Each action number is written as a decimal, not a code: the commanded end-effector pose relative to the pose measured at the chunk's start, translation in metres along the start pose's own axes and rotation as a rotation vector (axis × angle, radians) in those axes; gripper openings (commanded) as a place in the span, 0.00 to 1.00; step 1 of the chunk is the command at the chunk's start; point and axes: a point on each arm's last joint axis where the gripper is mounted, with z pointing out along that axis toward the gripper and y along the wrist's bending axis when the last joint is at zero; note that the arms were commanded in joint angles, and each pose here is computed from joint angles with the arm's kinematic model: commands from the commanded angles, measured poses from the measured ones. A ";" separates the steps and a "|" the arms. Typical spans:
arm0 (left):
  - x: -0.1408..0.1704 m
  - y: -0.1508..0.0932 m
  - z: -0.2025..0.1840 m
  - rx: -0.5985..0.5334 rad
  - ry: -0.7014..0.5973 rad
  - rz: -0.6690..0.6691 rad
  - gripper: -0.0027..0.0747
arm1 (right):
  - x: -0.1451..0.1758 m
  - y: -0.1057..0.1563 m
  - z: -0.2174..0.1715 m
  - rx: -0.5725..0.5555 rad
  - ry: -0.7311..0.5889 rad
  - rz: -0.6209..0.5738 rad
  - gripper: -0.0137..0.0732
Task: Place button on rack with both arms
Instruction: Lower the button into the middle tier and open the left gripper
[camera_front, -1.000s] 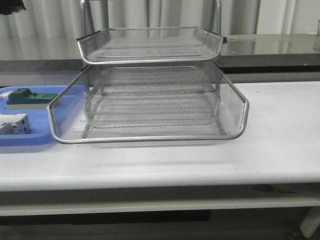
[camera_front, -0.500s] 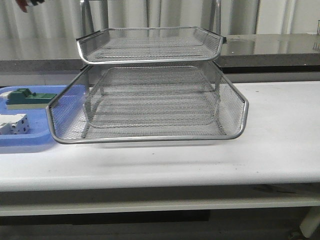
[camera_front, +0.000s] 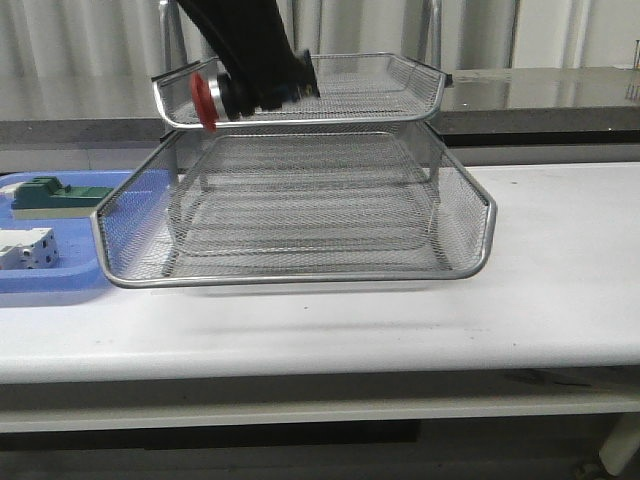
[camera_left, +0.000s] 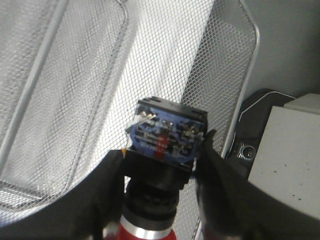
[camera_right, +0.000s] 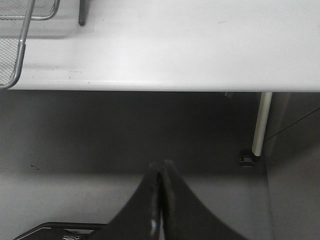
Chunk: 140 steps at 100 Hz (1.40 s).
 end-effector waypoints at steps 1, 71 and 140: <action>-0.010 -0.004 -0.007 -0.017 -0.066 0.011 0.11 | -0.011 -0.001 -0.007 0.009 -0.080 -0.008 0.08; -0.013 0.013 0.039 -0.012 -0.043 -0.016 0.56 | -0.011 -0.001 -0.007 0.009 -0.080 -0.008 0.08; -0.017 0.000 -0.002 -0.001 -0.082 -0.053 0.67 | -0.011 -0.001 -0.007 0.009 -0.080 -0.008 0.08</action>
